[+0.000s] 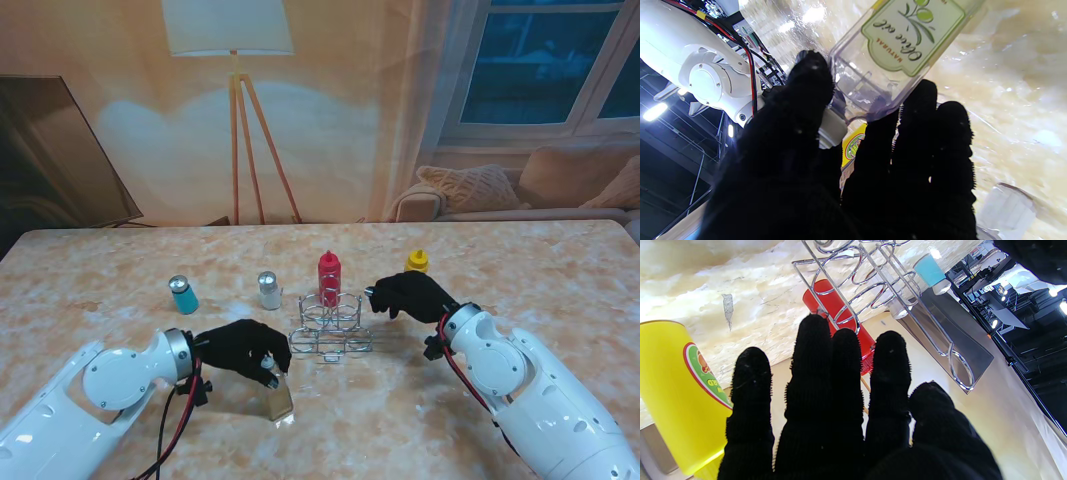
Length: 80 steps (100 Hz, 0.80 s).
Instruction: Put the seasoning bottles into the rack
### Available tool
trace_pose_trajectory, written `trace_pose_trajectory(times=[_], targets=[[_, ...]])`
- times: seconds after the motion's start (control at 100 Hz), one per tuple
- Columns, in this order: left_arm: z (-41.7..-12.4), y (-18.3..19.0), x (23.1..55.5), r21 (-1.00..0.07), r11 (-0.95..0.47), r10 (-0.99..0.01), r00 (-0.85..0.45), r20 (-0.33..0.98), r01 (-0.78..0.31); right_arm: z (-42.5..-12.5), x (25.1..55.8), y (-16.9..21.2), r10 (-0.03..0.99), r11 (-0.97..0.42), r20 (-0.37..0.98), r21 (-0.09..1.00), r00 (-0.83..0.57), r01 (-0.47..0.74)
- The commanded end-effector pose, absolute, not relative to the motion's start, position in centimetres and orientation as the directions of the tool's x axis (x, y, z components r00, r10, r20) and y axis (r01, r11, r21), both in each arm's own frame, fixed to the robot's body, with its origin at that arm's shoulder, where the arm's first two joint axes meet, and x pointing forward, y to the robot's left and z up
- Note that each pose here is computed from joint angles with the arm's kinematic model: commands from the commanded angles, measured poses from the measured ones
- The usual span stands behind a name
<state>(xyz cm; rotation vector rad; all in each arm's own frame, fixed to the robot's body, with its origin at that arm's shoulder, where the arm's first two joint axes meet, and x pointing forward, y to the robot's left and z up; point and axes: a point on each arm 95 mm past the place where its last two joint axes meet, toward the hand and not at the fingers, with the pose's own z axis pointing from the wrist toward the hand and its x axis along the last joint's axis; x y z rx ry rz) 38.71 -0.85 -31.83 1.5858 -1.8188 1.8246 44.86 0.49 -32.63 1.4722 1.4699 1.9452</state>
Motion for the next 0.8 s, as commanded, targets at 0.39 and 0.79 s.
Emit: trace_pose_trajectory(times=[0.39, 0.79], targets=[[-29.9, -1.9, 39.6, -0.674, -0.279, -0.519, -0.483, 0.705, -0.684, -33.0, 44.6, 0.8, 0.718, -0.430, 0.547, 0.835, -0.431, 0.345], [-27.9, -3.5, 40.5, -0.694, -0.292, -0.471, -0.532, 0.704, -0.658, -33.0, 44.7, 0.7, 0.719, -0.430, 0.546, 0.835, -0.430, 0.342]])
